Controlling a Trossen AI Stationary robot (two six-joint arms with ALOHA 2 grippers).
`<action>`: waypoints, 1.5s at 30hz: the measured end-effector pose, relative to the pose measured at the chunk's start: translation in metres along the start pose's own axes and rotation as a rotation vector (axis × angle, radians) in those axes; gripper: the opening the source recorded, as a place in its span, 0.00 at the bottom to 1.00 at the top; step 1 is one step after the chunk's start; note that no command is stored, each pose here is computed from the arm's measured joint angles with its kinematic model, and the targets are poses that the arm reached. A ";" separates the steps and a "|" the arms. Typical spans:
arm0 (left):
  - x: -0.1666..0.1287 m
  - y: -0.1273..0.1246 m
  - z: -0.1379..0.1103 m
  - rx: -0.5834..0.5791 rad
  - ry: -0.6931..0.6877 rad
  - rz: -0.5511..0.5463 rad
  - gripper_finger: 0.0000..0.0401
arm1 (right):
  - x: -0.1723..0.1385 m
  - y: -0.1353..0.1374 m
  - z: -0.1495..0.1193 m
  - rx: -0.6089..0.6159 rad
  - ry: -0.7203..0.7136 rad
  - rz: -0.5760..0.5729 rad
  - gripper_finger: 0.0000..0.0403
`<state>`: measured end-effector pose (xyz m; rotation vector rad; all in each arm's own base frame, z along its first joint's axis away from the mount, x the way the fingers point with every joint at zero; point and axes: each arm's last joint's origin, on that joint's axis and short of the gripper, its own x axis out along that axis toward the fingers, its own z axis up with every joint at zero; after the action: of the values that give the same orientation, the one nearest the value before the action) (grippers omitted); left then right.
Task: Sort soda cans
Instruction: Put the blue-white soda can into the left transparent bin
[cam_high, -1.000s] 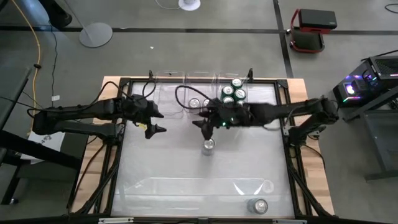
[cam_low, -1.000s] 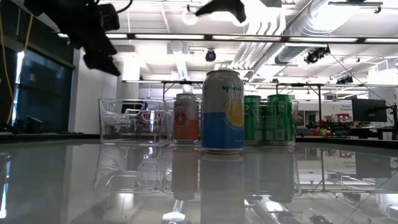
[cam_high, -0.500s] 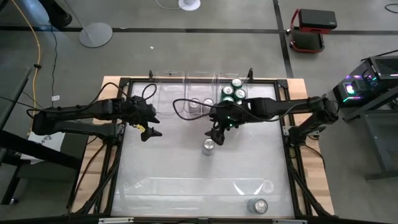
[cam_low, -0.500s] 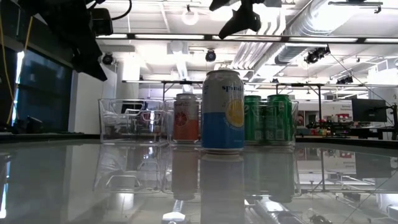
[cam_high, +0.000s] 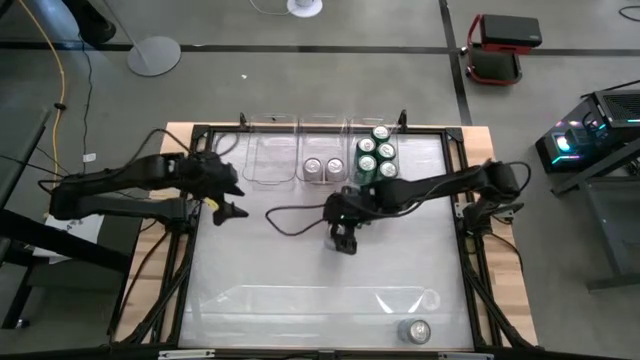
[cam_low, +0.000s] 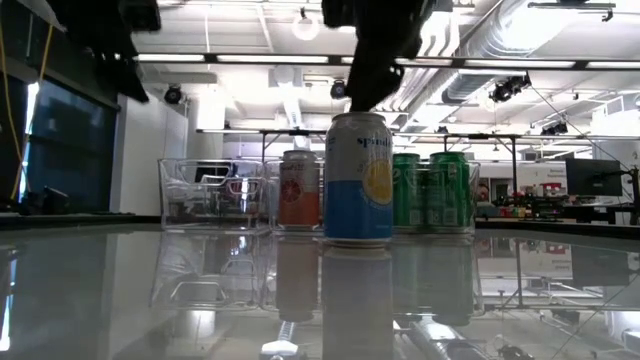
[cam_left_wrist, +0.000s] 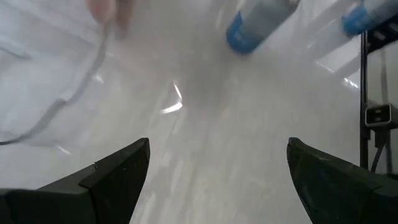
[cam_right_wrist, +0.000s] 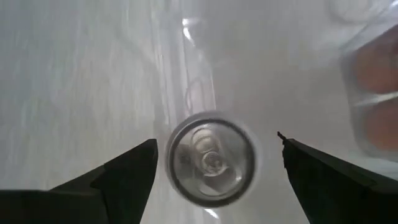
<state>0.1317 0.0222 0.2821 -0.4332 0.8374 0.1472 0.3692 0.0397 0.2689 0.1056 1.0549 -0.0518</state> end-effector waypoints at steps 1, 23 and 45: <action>-0.008 -0.001 0.001 0.004 -0.022 0.008 0.89 | 0.005 0.001 -0.001 -0.004 0.017 0.005 0.83; -0.077 -0.006 -0.013 -0.044 -0.313 0.048 0.89 | 0.051 0.007 -0.008 -0.027 0.121 -0.024 0.70; -0.125 -0.010 -0.001 0.050 -0.544 0.301 0.89 | -0.010 -0.128 0.144 0.845 -0.502 -0.074 0.70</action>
<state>0.0507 0.0182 0.3779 -0.1993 0.3630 0.4978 0.4772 -0.1041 0.3402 0.7773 0.4769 -0.5640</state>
